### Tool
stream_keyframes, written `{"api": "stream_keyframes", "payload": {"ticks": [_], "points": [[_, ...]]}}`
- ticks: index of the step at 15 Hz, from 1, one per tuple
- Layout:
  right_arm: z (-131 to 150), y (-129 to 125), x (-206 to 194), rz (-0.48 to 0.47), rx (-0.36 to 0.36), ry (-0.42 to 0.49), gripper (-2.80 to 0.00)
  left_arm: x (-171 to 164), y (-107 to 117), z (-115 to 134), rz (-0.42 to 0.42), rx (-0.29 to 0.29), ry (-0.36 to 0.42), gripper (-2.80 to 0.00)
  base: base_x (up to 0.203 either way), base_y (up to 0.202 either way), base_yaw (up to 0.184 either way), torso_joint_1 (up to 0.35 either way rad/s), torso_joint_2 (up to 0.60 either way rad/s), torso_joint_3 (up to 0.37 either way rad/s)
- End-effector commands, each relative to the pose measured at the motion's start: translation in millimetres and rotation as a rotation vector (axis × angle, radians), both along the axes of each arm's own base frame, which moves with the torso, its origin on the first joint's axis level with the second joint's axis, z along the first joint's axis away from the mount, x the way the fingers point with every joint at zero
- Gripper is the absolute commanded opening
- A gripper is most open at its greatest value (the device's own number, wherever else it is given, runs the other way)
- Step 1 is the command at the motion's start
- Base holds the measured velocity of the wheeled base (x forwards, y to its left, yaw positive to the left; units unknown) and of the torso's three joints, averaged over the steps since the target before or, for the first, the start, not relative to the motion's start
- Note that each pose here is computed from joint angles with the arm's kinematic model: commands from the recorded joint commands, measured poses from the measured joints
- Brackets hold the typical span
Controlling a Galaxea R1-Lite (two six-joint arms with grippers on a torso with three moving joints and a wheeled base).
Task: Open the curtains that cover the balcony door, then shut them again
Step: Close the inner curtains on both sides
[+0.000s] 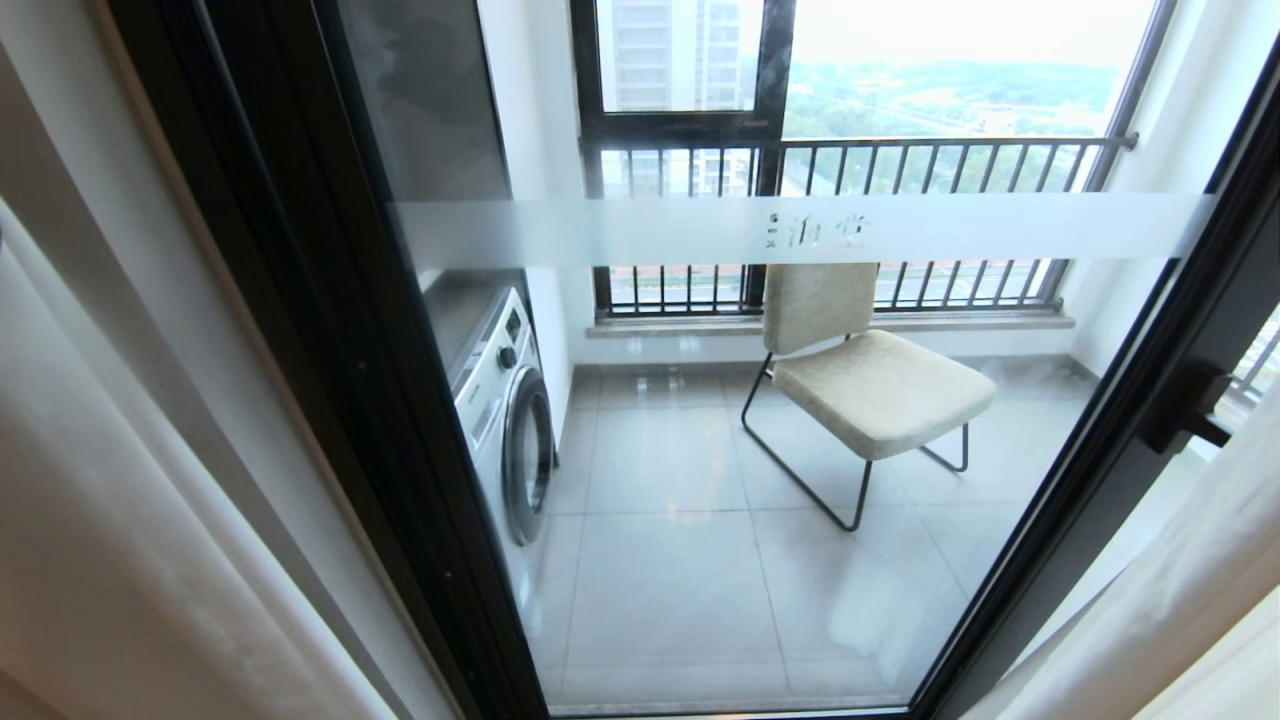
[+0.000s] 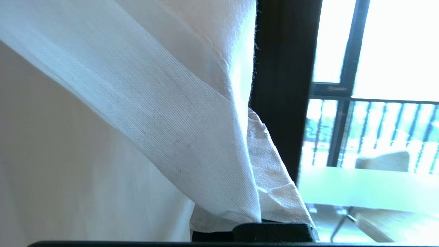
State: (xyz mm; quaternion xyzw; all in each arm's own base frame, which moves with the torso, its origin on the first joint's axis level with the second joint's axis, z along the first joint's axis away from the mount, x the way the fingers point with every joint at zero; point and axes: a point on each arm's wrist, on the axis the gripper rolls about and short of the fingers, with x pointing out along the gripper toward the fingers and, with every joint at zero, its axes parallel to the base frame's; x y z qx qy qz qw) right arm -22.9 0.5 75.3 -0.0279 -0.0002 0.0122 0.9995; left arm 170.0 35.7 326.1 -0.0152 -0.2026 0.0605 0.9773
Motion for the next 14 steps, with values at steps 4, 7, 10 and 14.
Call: {"api": "stream_keyframes", "payload": {"ticks": [4,7,10,14], "points": [[0,0,0,0.002,-0.001,0.001,-2.80,-11,-37,1,-0.210,-0.001,0.028,-2.80,0.000,0.000,0.000,0.000,0.00,0.000],[0,0,0,0.000,-0.001,0.001,-2.80,-22,-50,-3,-0.299,-0.002,0.098,-2.80,0.000,0.000,0.000,0.000,0.00,0.000],[0,0,0,0.002,-0.001,0.001,-2.80,-24,-58,-4,-0.355,0.002,0.106,-2.80,0.000,0.000,0.000,0.000,0.00,0.000],[0,0,0,0.000,-0.001,0.001,-2.80,-24,-61,-4,-0.372,0.005,0.107,-2.80,0.000,0.000,0.000,0.000,0.00,0.000]]}}
